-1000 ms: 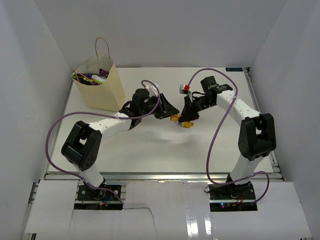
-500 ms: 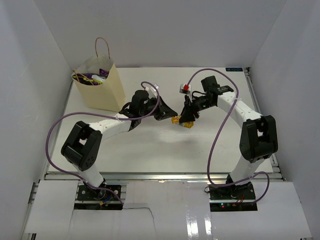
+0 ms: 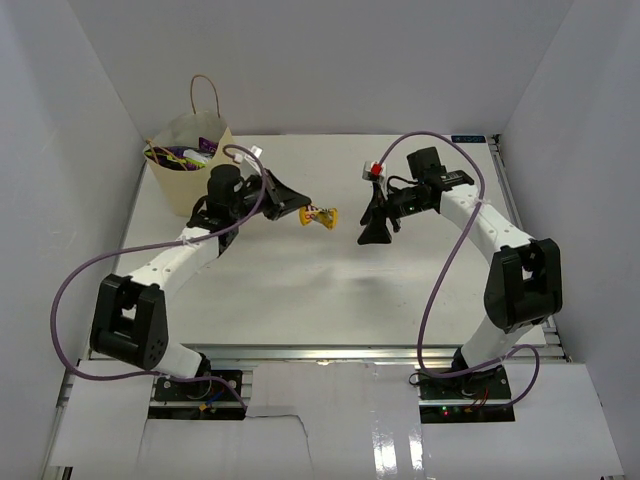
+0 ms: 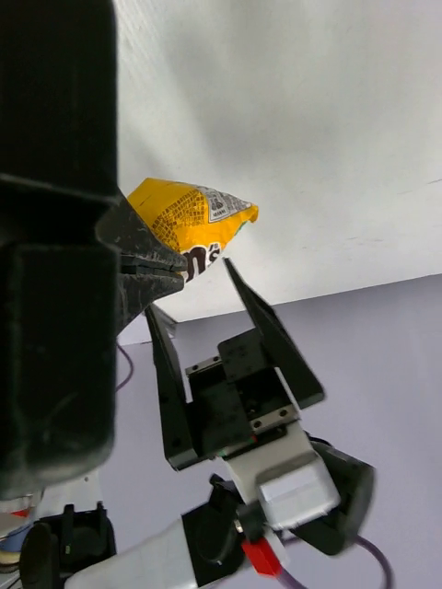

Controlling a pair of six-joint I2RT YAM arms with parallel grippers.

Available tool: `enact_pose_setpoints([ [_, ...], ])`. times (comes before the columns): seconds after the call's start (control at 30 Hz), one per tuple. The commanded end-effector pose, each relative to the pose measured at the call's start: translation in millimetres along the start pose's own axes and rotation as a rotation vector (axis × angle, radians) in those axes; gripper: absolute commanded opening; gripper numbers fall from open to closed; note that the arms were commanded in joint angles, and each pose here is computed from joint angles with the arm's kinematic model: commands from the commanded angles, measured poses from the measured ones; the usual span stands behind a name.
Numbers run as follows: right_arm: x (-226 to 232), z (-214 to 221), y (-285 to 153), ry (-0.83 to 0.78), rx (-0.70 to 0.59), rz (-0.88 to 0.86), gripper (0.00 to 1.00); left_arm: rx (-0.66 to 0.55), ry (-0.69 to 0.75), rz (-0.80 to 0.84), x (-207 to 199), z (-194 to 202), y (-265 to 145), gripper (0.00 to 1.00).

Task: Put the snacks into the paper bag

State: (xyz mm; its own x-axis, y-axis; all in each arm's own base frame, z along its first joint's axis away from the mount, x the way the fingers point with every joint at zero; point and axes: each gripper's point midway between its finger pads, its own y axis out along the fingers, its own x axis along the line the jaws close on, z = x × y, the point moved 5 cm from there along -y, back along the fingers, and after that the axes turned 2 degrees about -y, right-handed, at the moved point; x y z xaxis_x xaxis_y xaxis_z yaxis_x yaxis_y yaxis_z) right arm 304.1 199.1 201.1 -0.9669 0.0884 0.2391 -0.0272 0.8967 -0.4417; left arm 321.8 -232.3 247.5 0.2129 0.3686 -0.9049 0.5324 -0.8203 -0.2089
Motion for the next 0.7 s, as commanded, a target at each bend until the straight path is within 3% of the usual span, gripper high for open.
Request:
enact_pose_setpoints([
  [0.0, 6.6, -25.9, -12.3, -0.052, -0.059, 0.012, 0.76, -0.057, 0.100, 0.031, -24.8, -30.0, -27.7, 0.00],
  [0.2, 8.5, -18.5, -14.5, -0.034, -0.049, 0.025, 0.79, -0.224, 0.216, -0.004, -59.6, -104.2, -62.7, 0.00],
  [0.4, 10.2, -10.1, -17.2, -0.020, -0.035, 0.041, 0.90, -0.538, 0.326, -0.116, -90.6, -185.3, -111.2, 0.00],
  [0.67, 7.3, -5.0, -24.3, -0.007, -0.030, 0.071, 0.90, -0.793, 0.360, -0.447, -62.7, -241.9, -136.6, 0.00],
])
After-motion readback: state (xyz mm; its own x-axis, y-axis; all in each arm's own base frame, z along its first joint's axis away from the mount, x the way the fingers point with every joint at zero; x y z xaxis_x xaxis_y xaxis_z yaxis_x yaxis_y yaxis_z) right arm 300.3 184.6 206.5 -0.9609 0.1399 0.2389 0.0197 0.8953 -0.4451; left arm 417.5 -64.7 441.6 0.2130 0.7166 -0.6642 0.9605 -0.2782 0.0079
